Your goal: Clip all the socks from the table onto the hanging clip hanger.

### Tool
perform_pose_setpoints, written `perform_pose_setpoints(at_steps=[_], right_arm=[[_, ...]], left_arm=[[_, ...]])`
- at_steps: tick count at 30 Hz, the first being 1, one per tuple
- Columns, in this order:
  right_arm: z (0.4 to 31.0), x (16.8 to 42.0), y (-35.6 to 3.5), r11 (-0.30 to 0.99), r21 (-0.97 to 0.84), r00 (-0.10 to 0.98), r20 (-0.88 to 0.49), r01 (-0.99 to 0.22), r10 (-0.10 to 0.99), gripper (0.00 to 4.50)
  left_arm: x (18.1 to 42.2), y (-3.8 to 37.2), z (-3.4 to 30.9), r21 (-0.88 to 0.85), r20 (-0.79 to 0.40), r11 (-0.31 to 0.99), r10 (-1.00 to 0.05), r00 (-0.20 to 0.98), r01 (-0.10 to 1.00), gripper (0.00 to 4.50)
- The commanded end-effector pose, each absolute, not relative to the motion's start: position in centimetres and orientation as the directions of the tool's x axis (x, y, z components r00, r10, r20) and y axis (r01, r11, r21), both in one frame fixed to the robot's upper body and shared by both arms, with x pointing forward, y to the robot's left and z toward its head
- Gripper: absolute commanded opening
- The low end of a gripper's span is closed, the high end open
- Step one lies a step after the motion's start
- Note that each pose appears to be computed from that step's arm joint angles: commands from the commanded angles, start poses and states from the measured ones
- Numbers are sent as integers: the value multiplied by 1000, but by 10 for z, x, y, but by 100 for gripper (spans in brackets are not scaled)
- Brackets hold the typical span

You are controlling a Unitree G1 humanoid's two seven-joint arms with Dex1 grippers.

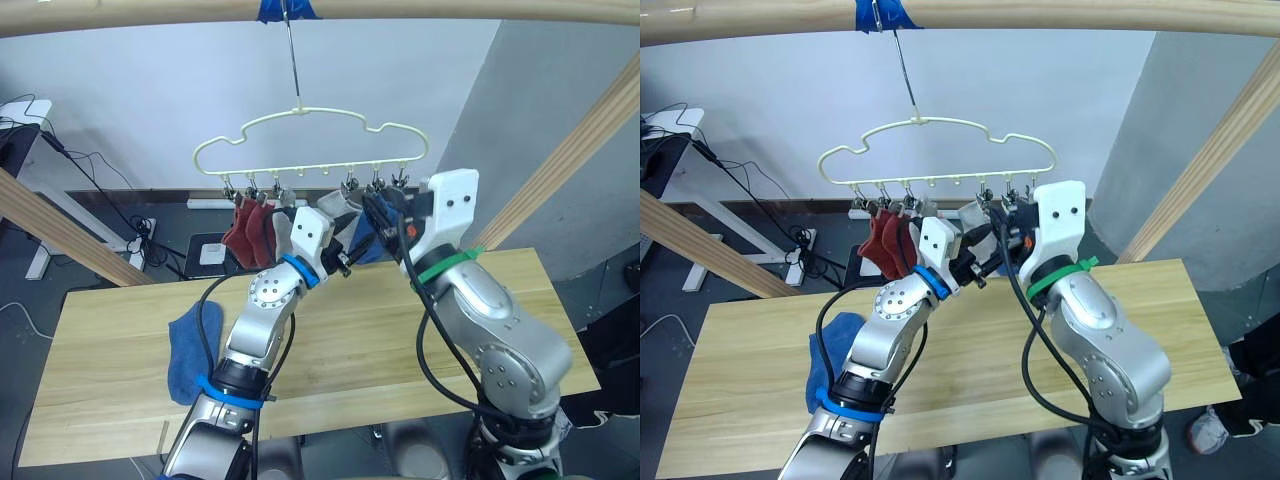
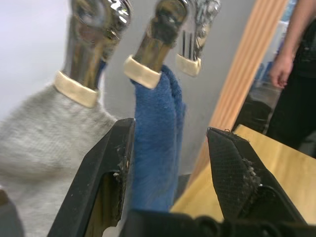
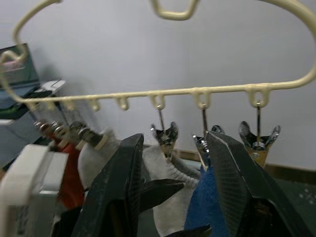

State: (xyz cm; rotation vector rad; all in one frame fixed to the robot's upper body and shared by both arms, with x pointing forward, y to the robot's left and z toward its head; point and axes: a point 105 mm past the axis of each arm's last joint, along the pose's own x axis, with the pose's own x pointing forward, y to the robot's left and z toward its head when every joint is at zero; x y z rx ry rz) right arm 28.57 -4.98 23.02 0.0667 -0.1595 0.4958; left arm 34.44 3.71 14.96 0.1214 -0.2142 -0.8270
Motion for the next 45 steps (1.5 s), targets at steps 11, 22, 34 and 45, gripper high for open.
perform_pose_setpoints(at_steps=[11,22,34,45], right_arm=[[241,266,-67,875,-106,833,270,-472,483,206],[224,286,-88,934,-118,908,225,-336,355,206],[215,317,-100,969,-68,954,172,-238,246,206],[215,325,-90,974,-41,959,173,-222,226,206]], left_arm=[[306,58,166,169,139,540,-841,523,824,256],[283,93,183,240,84,500,-864,496,832,256],[271,105,200,279,57,447,-891,450,850,256],[276,100,212,287,76,428,-902,425,857,256]])
